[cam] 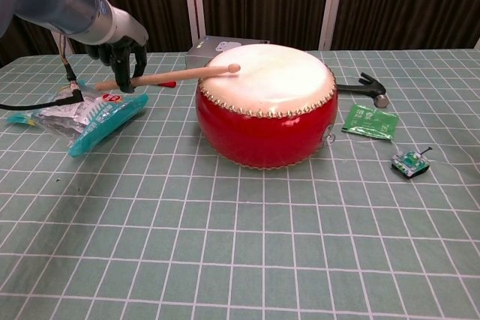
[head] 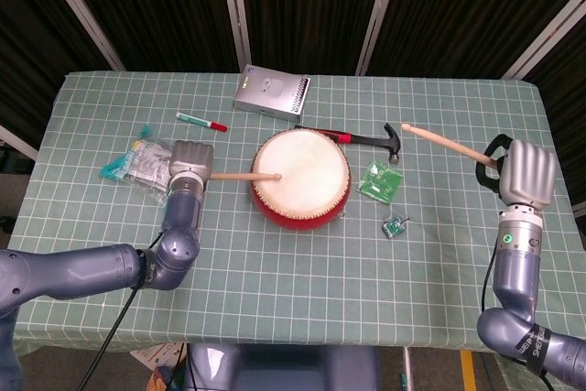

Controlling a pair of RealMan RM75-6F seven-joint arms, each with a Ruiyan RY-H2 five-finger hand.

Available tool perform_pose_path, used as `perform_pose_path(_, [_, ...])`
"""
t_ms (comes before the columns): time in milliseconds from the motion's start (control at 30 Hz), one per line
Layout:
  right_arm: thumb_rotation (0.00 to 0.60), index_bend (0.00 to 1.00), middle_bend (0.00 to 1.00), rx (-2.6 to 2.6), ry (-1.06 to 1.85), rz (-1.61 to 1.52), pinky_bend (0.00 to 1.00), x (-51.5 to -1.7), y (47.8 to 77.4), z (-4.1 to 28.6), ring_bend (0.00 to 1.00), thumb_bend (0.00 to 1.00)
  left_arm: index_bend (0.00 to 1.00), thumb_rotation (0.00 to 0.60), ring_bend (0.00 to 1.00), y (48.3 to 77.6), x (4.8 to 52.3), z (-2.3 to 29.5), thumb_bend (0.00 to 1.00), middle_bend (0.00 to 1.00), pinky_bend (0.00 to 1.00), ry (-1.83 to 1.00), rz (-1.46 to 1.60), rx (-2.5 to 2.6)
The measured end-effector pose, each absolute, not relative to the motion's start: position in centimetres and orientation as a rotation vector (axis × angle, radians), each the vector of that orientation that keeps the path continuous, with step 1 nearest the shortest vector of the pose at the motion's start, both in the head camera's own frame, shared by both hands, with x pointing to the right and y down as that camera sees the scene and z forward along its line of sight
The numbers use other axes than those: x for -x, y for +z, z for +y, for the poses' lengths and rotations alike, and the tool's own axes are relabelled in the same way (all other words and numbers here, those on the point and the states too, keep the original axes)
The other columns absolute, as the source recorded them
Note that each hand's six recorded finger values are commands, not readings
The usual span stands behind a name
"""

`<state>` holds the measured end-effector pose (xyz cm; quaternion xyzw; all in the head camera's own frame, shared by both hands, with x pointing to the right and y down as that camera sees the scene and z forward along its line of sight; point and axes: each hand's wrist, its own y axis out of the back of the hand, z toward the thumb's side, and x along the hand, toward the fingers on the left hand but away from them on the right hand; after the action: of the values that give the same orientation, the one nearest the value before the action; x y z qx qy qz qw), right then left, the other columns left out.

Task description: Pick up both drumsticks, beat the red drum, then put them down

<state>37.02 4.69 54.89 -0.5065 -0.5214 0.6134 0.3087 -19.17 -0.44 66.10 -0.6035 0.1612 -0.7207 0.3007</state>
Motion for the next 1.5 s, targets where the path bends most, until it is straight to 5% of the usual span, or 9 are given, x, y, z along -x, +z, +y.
perform_pose_path(267, [0.6, 0.93, 1.0, 1.349, 1.588, -1.368, 1.0, -36.0, 54.0, 5.3, 1.0, 0.52, 0.79, 0.6, 1.0, 59.9, 18.7, -2.3, 0.59, 1.0, 1.0, -1.504, 0.887, 1.766])
perform_pose_path(500, [0.6, 0.93, 1.0, 1.395, 1.564, -1.319, 1.0, -35.8, 54.0, 6.8, 1.0, 0.52, 0.79, 0.6, 1.0, 57.0, 25.4, 3.0, 0.59, 1.0, 1.0, -1.392, 0.995, 1.819])
perform_pose_path(733, [0.6, 0.93, 1.0, 1.502, 1.559, -1.224, 1.0, -36.2, 54.3, 9.8, 1.0, 0.52, 0.78, 0.6, 1.0, 57.3, 32.0, 9.1, 0.58, 1.0, 1.0, -1.475, 0.97, 1.814])
perform_pose_path(1100, [0.6, 0.93, 1.0, 1.567, 1.601, -1.073, 1.0, -38.4, 55.2, 17.0, 1.0, 0.52, 0.77, 0.6, 1.0, 57.6, 34.2, 16.3, 0.56, 1.0, 1.0, -1.492, 0.913, 1.886])
perform_pose_path(1500, [0.6, 0.93, 1.0, 1.562, 1.69, -0.875, 0.97, -41.6, 57.8, 21.6, 1.0, 0.52, 0.74, 0.6, 1.0, 61.0, 33.4, 19.0, 0.53, 1.0, 1.0, -1.567, 0.793, 1.844])
